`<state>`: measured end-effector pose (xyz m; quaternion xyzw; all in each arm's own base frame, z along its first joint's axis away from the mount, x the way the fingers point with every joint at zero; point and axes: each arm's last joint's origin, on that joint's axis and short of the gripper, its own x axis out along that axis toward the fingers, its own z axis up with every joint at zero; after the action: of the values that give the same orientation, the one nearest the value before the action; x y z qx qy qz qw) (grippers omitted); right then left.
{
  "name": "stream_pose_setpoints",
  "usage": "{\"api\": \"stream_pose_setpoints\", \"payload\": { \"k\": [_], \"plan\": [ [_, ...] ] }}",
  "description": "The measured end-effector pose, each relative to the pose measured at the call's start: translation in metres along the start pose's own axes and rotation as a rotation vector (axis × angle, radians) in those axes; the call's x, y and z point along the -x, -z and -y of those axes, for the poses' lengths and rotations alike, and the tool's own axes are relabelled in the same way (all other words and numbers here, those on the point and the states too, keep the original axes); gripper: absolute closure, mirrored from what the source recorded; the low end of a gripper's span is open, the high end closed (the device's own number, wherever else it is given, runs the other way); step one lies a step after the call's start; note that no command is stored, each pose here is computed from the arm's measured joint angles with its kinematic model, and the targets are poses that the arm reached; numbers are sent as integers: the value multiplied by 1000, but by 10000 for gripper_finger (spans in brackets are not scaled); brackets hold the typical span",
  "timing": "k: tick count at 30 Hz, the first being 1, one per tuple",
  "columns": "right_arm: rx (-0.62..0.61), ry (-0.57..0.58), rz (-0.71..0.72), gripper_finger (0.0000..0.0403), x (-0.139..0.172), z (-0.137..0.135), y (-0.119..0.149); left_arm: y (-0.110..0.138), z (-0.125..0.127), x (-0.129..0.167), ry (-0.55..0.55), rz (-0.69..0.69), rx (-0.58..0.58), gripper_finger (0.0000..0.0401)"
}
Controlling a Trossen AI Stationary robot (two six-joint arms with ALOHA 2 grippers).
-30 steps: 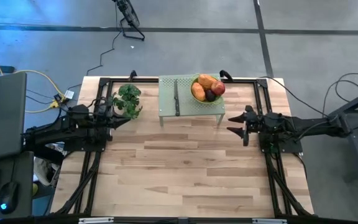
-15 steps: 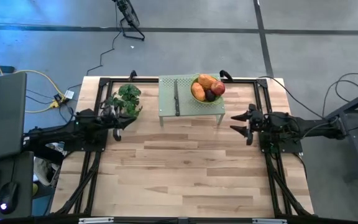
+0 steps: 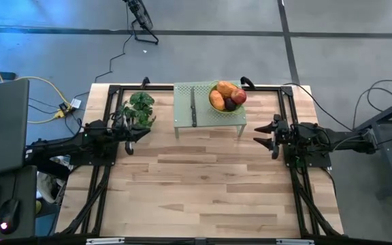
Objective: Pick & Place Fruit
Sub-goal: Return to Home Position
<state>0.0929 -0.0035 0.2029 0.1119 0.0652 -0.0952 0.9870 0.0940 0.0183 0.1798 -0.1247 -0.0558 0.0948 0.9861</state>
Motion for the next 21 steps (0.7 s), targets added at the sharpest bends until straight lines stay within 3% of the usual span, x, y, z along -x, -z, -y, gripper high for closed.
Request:
{"api": "stream_pose_setpoints", "payload": {
  "k": [21],
  "plan": [
    [-45,-76,-18,197,0,-2,0,10,-3,0,-19,-70,6,400]
  ]
}}
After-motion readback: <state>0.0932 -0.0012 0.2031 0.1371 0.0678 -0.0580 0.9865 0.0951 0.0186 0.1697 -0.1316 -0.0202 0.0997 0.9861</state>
